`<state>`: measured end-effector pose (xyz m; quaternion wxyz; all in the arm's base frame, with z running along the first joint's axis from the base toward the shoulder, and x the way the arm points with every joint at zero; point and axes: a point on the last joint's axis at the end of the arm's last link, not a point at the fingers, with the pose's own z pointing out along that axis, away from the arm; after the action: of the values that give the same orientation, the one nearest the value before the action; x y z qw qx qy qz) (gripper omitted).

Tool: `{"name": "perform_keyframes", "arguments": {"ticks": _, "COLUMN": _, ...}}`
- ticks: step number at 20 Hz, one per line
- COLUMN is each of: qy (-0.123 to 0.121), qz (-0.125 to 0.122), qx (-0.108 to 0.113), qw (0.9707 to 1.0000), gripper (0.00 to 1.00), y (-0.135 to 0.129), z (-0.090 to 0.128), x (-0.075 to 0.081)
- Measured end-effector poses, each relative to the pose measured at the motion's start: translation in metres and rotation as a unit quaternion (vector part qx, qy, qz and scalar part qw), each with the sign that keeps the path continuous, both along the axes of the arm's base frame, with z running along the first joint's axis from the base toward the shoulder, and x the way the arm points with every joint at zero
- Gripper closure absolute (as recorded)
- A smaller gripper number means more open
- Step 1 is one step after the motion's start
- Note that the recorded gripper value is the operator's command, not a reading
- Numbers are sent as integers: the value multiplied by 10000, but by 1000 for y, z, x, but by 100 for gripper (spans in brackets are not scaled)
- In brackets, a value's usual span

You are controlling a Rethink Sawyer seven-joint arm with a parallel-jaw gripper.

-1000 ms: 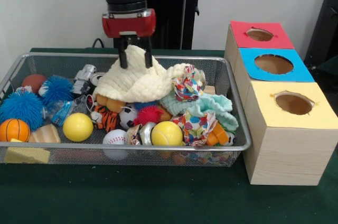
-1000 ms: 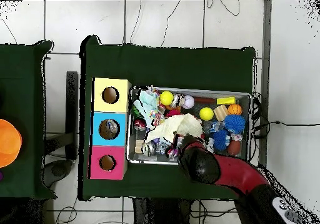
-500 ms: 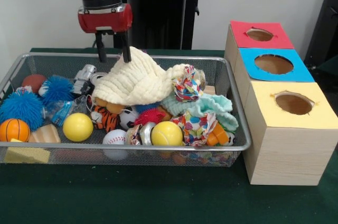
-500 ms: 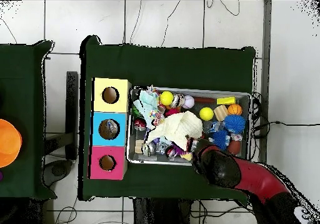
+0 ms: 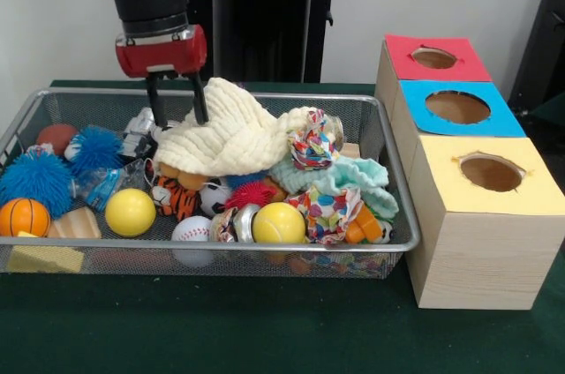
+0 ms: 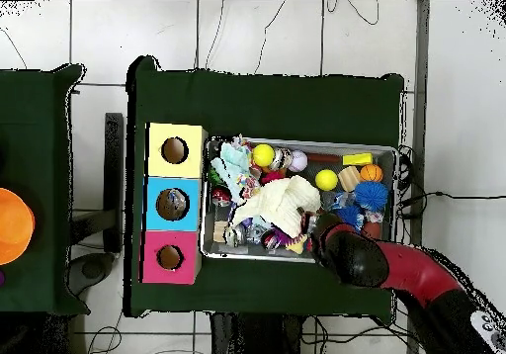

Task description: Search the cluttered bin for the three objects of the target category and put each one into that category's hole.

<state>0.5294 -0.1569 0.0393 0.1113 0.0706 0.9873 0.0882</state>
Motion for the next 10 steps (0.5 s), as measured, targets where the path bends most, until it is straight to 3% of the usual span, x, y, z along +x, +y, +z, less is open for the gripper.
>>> {"name": "perform_keyframes", "arguments": {"ticks": 5, "qy": -299, "qz": 364, "qx": 57, "qw": 9989, "gripper": 0, "y": -11, "z": -31, "x": 6}}
{"name": "perform_keyframes", "arguments": {"ticks": 10, "qy": -686, "qz": 474, "qx": 210, "qw": 9963, "gripper": 0, "y": -29, "z": -54, "x": 12}}
